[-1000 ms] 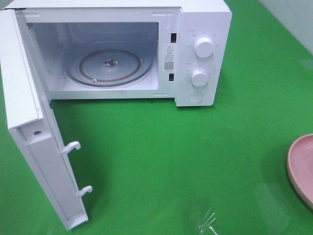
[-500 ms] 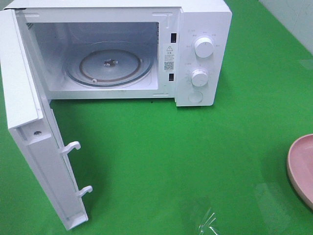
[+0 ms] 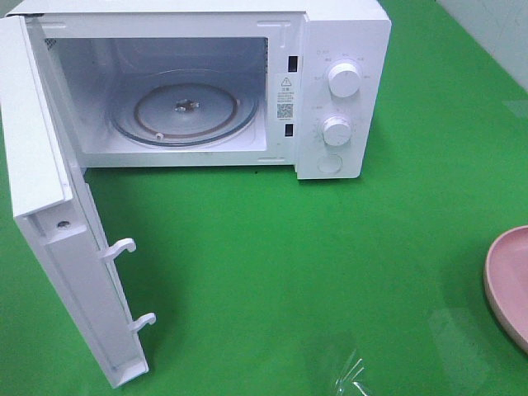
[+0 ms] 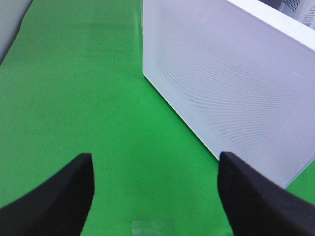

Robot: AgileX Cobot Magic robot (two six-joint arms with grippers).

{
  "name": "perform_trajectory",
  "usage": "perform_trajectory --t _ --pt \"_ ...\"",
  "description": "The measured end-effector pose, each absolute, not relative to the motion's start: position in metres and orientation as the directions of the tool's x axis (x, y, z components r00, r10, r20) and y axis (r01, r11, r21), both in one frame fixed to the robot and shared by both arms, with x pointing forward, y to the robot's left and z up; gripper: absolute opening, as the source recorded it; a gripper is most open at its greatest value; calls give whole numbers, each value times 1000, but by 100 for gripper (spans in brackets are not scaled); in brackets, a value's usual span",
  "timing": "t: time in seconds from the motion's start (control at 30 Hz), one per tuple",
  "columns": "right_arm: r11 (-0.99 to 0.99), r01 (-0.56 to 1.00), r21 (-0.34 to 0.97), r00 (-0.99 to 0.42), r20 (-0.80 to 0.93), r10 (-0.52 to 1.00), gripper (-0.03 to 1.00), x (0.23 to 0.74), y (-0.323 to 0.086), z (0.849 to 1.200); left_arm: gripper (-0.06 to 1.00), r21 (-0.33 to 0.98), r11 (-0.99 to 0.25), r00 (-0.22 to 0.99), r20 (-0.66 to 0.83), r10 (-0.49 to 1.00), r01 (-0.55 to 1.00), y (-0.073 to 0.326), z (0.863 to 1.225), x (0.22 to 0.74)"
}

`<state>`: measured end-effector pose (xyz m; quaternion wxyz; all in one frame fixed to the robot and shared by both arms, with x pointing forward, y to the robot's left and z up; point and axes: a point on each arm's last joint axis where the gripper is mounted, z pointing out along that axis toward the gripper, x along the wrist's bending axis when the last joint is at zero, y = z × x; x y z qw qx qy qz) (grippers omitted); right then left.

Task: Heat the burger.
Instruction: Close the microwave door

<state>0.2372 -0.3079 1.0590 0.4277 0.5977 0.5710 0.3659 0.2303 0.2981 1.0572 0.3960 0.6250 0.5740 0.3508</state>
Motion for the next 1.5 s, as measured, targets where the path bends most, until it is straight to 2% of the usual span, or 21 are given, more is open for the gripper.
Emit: perform_trajectory --t 0.93,1.33,1.5 --pt "18 369 929 80 -51 995 76 237 -308 1059 65 902 -41 113 -9 994 430 297 1060 230" --pt "18 369 929 80 -51 995 76 237 -308 1059 67 883 -35 106 -16 994 469 295 1076 278" --pt "18 370 929 80 -51 995 76 237 -308 1059 67 908 -41 116 -9 993 418 293 1069 299"
